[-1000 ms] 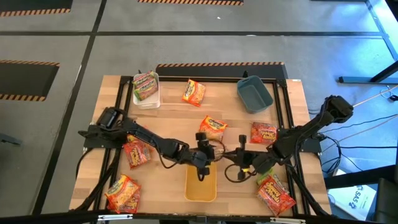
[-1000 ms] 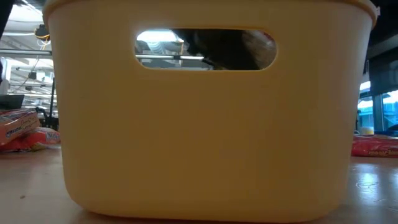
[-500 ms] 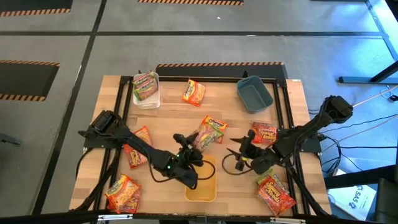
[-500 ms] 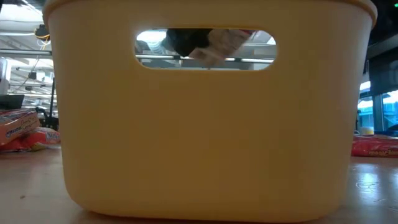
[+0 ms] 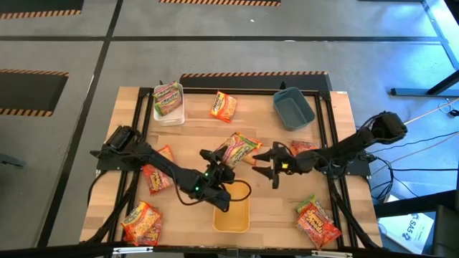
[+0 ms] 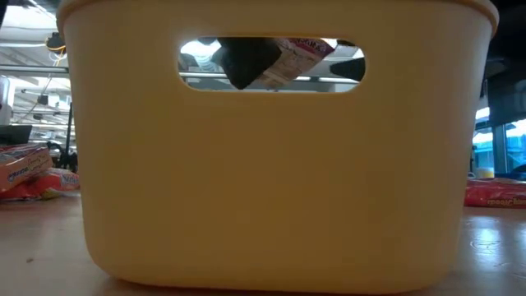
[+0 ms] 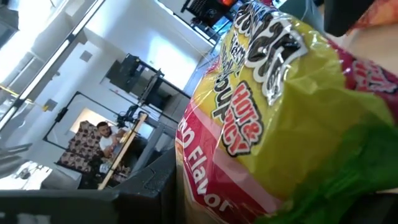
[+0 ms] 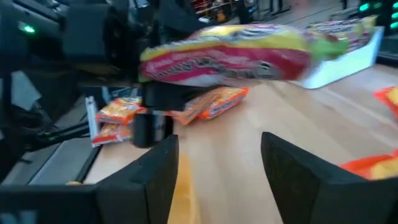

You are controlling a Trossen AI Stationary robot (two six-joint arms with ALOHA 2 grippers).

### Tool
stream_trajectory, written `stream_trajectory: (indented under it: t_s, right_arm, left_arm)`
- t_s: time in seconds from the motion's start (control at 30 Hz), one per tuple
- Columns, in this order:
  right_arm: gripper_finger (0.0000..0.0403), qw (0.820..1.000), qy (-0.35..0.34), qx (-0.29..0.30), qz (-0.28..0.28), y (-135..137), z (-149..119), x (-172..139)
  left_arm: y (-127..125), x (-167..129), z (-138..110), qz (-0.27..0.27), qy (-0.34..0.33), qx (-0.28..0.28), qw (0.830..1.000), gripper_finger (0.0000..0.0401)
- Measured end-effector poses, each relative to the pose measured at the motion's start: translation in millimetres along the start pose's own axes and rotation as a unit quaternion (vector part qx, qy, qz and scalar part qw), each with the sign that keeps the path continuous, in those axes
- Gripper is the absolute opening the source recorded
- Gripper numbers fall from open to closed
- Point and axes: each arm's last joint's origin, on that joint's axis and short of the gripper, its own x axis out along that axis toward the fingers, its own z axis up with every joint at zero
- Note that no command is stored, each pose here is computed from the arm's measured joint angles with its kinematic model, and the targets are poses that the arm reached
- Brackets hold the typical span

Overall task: Sort Maruchan noodles
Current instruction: Put the top green noodle pack into the white bin

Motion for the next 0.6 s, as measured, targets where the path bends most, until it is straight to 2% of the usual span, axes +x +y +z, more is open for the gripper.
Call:
stream_trajectory:
  t_s: [0.13, 0.3, 0.5, 0.6]
  right_arm:
    - [0.0262, 1.000, 0.000, 0.014, 0.003, 2, 5, 5]
    - [0.0314, 0.997, -0.009, 0.072, -0.038, 2, 8, 8]
    - [0.0341, 0.991, -0.042, 0.121, -0.041, 0, 25, 17]
    - [0.0344, 0.988, -0.056, 0.138, -0.038, -4, 36, 23]
  left_arm:
    - [1, 5, -1, 0.005, 0.006, 0.006, 1.000, 0.0168]
    - [1, 7, -2, 0.009, 0.008, 0.025, 1.000, 0.0168]
    - [6, 16, -2, 0.057, 0.025, 0.125, 0.990, 0.0168]
    - [7, 25, -3, 0.062, 0.036, 0.148, 0.986, 0.0168]
